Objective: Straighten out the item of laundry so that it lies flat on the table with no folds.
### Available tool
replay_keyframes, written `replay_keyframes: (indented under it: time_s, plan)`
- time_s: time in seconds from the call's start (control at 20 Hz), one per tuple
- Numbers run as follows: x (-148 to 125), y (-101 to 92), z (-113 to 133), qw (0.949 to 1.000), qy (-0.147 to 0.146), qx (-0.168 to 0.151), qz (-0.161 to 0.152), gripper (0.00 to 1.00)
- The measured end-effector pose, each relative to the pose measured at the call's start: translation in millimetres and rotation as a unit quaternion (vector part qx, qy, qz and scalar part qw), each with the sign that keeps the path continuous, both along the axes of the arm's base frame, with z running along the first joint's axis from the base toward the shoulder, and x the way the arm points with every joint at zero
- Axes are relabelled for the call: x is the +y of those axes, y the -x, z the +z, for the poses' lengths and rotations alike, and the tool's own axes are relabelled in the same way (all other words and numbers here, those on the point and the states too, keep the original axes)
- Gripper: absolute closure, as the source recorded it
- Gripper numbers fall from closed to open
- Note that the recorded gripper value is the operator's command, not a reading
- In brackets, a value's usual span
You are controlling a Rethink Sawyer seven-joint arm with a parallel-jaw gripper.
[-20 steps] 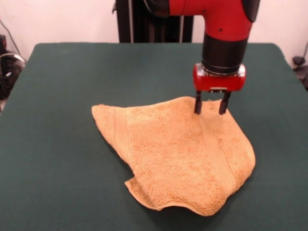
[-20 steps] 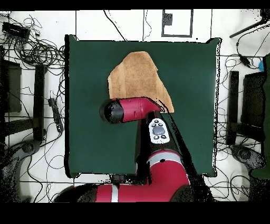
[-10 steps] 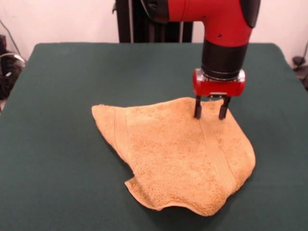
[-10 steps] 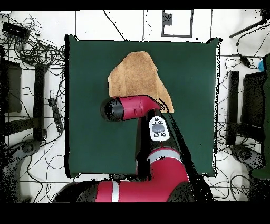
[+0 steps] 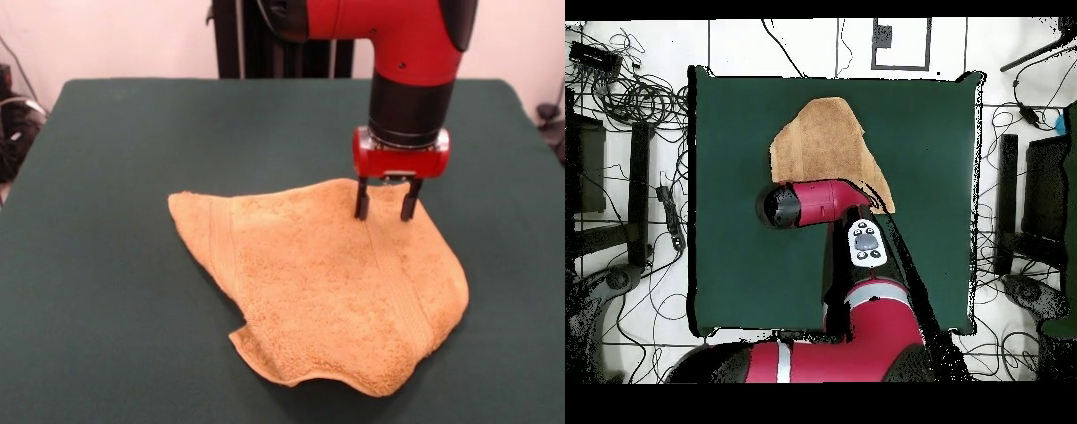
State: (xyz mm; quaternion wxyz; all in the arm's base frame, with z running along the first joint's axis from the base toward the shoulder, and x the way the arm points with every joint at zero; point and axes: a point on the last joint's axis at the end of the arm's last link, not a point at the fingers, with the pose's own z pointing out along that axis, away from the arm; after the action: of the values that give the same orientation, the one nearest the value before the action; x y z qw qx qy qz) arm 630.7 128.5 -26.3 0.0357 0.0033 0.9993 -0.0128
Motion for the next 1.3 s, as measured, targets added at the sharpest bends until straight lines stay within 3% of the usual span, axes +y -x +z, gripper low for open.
replay_keyframes:
  time_s: [0.55,0.85,0.9,1.3]
  plan:
    - [-12.4,-0.7,-2.8,0.9999,0.0,0.003,-0.01,0.0]
    - [-11.2,7.4,-18.3,0.9998,-0.003,0.015,-0.011,0.0]
    - [-11.1,6.4,-17.8,0.9998,-0.003,0.013,-0.011,1.0]
    - [-11.6,4.8,-18.2,0.9999,-0.002,0.012,-0.011,1.0]
